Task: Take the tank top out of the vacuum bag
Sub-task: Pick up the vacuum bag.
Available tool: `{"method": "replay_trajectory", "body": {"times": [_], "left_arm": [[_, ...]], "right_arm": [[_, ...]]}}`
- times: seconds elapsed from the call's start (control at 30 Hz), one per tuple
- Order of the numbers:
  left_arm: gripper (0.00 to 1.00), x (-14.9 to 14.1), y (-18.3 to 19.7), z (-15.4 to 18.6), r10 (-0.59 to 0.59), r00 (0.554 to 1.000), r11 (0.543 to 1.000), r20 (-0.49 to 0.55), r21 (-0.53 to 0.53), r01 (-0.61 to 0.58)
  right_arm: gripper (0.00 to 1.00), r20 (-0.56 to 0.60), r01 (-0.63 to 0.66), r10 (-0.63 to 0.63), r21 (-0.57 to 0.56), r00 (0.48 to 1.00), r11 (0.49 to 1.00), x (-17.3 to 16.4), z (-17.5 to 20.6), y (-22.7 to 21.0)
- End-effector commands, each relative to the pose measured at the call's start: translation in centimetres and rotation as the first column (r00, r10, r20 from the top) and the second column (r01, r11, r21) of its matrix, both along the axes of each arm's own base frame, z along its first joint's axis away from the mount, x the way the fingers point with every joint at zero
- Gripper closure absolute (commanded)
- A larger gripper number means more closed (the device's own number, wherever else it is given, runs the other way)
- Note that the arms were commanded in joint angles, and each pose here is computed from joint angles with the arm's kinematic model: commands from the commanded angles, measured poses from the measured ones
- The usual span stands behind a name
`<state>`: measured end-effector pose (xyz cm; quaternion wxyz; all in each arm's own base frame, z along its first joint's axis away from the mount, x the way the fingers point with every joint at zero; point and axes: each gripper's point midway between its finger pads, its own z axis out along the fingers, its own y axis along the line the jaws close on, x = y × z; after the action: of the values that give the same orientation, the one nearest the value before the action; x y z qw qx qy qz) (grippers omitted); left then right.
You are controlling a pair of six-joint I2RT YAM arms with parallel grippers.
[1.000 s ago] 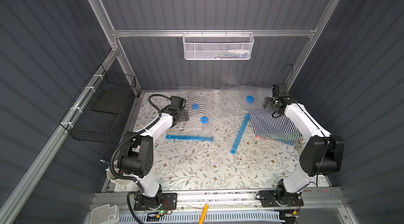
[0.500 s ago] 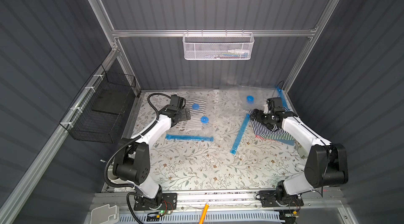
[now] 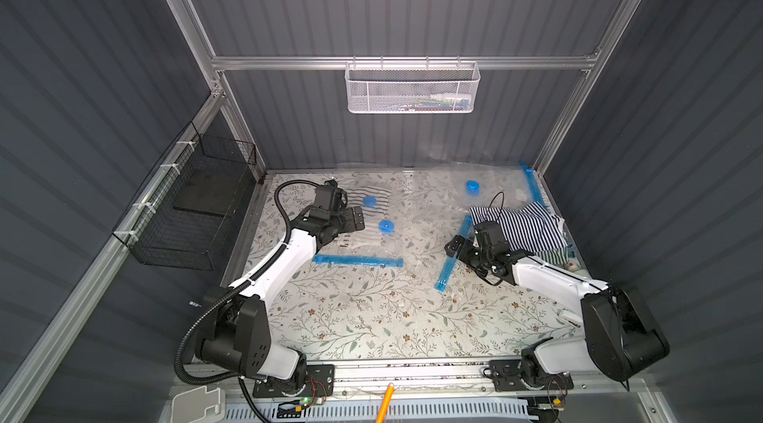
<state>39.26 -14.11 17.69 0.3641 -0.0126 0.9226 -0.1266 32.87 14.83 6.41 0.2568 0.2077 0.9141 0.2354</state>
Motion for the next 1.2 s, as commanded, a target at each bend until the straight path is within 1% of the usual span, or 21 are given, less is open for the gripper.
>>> {"method": "replay_trajectory", "body": {"times": [0.0,0.13,0.23,0.3,0.43,0.5,0.57,0.63,0.67,0.73,0.77,0.93,1.07,1.17], "left_arm": [[0.0,-0.5,-0.7,0.2,-0.025,1.0,0.999,-0.004,-0.029,0.025],[0.0,-0.6,-0.8,0.3,-0.028,1.0,0.999,0.002,-0.038,0.028],[0.0,-0.7,-0.8,0.3,-0.032,0.999,0.999,0.0,-0.037,0.032],[0.0,-0.7,-0.8,0.3,-0.035,0.999,0.999,-0.002,-0.038,0.035],[0.0,-0.7,-0.8,0.2,-0.037,0.999,0.999,-0.003,-0.035,0.037],[0.0,-0.6,-0.9,0.1,-0.037,0.999,0.999,-0.005,-0.032,0.037],[0.0,-0.5,-0.9,0.0,-0.038,0.999,0.999,-0.008,-0.032,0.038],[0.0,-0.5,-1.0,-0.1,-0.041,0.999,0.999,-0.012,-0.033,0.04],[0.0,-0.5,-1.0,-0.2,-0.042,0.999,0.999,-0.014,-0.034,0.042],[0.0,-0.4,-1.1,-0.2,-0.044,0.999,0.998,-0.013,-0.039,0.043],[0.0,-0.5,-1.1,-0.3,-0.044,0.999,0.998,-0.018,-0.038,0.043],[0.0,-0.5,-1.0,0.1,-0.041,0.999,0.999,-0.007,-0.034,0.041],[0.0,-0.3,-0.9,0.4,-0.037,0.999,0.999,-0.002,-0.029,0.037],[0.0,-0.2,-0.9,0.3,-0.036,0.999,0.999,-0.011,-0.027,0.036]], "right_arm": [[0.01,0.049,0.057,-0.064,0.117,0.997,0.991,1.9,0.4,1.3],[0.02,0.042,0.055,-0.064,0.19,0.997,0.98,2.7,-1.0,2.4],[0.04,0.015,0.068,-0.074,0.227,0.997,0.972,3.2,-2.3,2.9],[0.07,0.008,0.07,-0.074,0.23,0.997,0.971,3.4,-3.0,3.1],[0.12,-0.018,0.068,-0.066,0.196,0.998,0.978,3.8,-4.0,3.1],[0.25,-0.015,0.074,-0.072,0.188,0.997,0.979,3.9,-4.1,2.9],[0.49,-0.027,0.074,-0.07,0.172,0.997,0.982,3.9,-4.5,2.8],[0.64,-0.036,0.073,-0.069,0.15,0.997,0.986,3.9,-4.8,2.7],[0.76,-0.045,0.074,-0.068,0.133,0.997,0.988,3.8,-5.1,2.5],[0.97,-0.056,0.069,-0.064,0.093,0.996,0.993,3.7,-5.4,2.1],[1.0,-0.063,0.066,-0.061,0.076,0.996,0.995,3.7,-5.5,2.0],[1.0,-0.042,0.02,-0.017,0.054,0.999,0.998,4.0,-4.3,2.6],[1.0,0.017,-0.03,0.03,0.0,0.999,1.0,4.6,-1.7,3.7],[1.0,0.063,-0.076,0.075,0.007,0.995,0.997,5.3,0.7,4.9]]}}
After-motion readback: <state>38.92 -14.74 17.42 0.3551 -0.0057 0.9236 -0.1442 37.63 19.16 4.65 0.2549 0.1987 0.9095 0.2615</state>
